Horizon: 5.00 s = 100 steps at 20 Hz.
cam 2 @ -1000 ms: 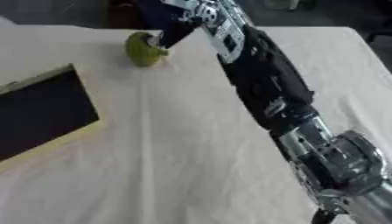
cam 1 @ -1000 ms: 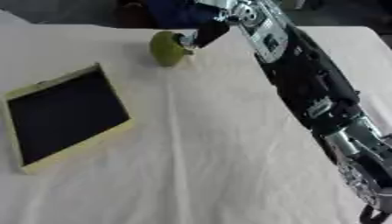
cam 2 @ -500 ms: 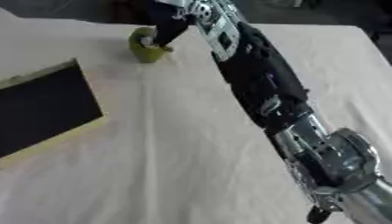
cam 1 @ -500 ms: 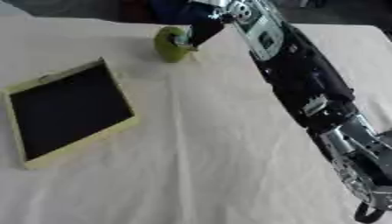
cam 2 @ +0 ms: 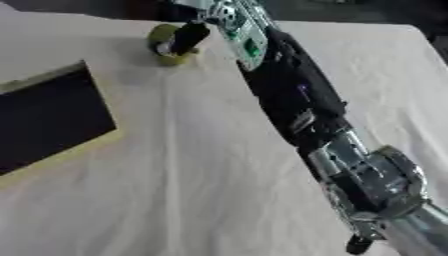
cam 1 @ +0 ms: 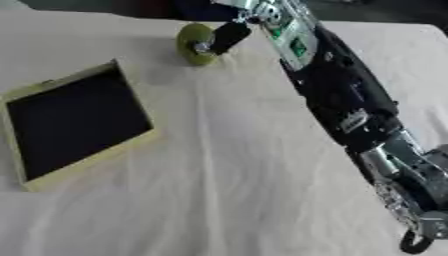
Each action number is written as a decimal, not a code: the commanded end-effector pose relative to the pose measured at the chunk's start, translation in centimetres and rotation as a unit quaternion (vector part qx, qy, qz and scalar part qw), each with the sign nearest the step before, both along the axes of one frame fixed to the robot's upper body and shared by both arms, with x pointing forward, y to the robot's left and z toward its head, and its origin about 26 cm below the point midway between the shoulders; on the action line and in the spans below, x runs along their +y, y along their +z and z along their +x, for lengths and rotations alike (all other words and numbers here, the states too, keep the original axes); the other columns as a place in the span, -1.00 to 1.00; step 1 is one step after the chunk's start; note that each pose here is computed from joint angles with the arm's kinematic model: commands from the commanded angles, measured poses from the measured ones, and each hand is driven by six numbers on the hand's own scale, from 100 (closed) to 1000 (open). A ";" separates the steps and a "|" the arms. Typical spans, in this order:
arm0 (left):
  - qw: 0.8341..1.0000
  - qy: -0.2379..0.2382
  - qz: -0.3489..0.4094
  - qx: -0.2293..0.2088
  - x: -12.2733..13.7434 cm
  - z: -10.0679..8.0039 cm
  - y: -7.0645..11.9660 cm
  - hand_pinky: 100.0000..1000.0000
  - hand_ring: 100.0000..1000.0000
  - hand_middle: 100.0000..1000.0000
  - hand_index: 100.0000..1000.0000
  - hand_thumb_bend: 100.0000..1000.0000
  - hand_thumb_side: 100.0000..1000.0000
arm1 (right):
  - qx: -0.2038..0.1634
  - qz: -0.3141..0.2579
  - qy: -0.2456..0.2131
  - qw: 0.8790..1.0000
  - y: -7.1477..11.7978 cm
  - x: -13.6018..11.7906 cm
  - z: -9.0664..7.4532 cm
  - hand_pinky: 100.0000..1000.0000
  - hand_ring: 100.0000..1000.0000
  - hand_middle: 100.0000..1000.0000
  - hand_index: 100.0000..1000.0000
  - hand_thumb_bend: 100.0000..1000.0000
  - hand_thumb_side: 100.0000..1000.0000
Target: Pick up objects on the table and place them in the box.
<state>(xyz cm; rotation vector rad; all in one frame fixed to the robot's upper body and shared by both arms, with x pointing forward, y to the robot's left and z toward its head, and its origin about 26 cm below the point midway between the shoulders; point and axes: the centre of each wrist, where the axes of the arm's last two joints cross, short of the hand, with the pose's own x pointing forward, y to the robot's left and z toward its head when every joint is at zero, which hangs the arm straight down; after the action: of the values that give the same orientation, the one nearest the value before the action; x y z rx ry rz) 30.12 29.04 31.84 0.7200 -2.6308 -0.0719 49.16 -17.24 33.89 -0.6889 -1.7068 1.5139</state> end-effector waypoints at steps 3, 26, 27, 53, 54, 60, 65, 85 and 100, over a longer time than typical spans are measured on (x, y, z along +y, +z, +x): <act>1.000 -0.003 0.010 -0.020 0.0 -0.5 1.0 0.66 0.52 0.30 0.62 -0.65 0.21 | -0.017 0.001 -0.021 1.000 1.2 -1.3 0.0 0.74 0.86 0.83 0.94 -0.56 -0.49; 1.000 -0.007 0.007 -0.023 -0.2 -0.5 1.1 0.66 0.50 0.28 0.60 -0.70 0.24 | -0.026 -0.007 -0.090 0.996 -0.3 -2.6 0.6 0.64 0.72 0.51 0.75 -0.70 -1.00; 1.000 -0.007 0.007 -0.024 -0.2 -0.5 1.1 0.66 0.50 0.28 0.60 -0.71 0.24 | -0.033 -0.010 -0.094 0.995 -0.3 -2.6 0.6 0.61 0.66 0.47 0.70 -0.74 -1.00; 1.000 -0.008 -0.005 -0.025 -0.1 -0.4 0.9 0.65 0.47 0.25 0.58 -0.77 0.26 | -0.233 -0.049 -0.094 0.967 -1.5 -2.1 0.1 0.13 -0.05 -0.31 -0.10 -0.64 -1.00; 1.000 -0.008 -0.005 -0.025 -0.1 -0.4 0.9 0.65 0.47 0.25 0.58 -0.78 0.26 | -0.235 -0.049 -0.092 0.966 -1.4 -2.0 0.1 0.13 -0.06 -0.32 -0.11 -0.62 -1.00; 1.000 -0.007 -0.003 -0.022 0.0 -0.4 0.7 0.64 0.46 0.24 0.57 -0.78 0.25 | -0.249 -0.041 -0.077 0.965 -0.6 -1.7 -0.4 0.16 -0.08 -0.30 -0.08 -0.55 -1.00; 1.000 -0.006 -0.002 -0.018 0.0 -0.4 0.6 0.64 0.46 0.23 0.57 -0.78 0.24 | -0.259 -0.035 -0.053 0.964 0.6 -1.2 -1.0 0.19 -0.08 -0.31 -0.09 -0.56 -1.00; 1.000 0.006 -0.006 -0.009 0.5 -0.5 0.0 0.64 0.45 0.23 0.56 -0.75 0.20 | -0.312 -0.021 0.091 0.945 6.1 2.0 -8.0 0.12 -0.11 -0.35 -0.11 -0.55 -1.00; 0.999 0.015 -0.018 -0.033 1.2 -0.7 0.7 0.64 0.46 0.24 0.56 -0.68 0.12 | -0.244 -0.053 0.249 0.936 4.9 8.7 -12.3 0.15 -0.10 -0.34 -0.10 -0.66 -1.00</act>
<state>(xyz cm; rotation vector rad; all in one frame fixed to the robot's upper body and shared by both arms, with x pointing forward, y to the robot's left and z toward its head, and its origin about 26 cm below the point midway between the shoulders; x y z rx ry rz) 30.01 29.95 31.23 0.7329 -2.6293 0.0147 37.28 -8.84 37.83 -0.7710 -2.2963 1.8874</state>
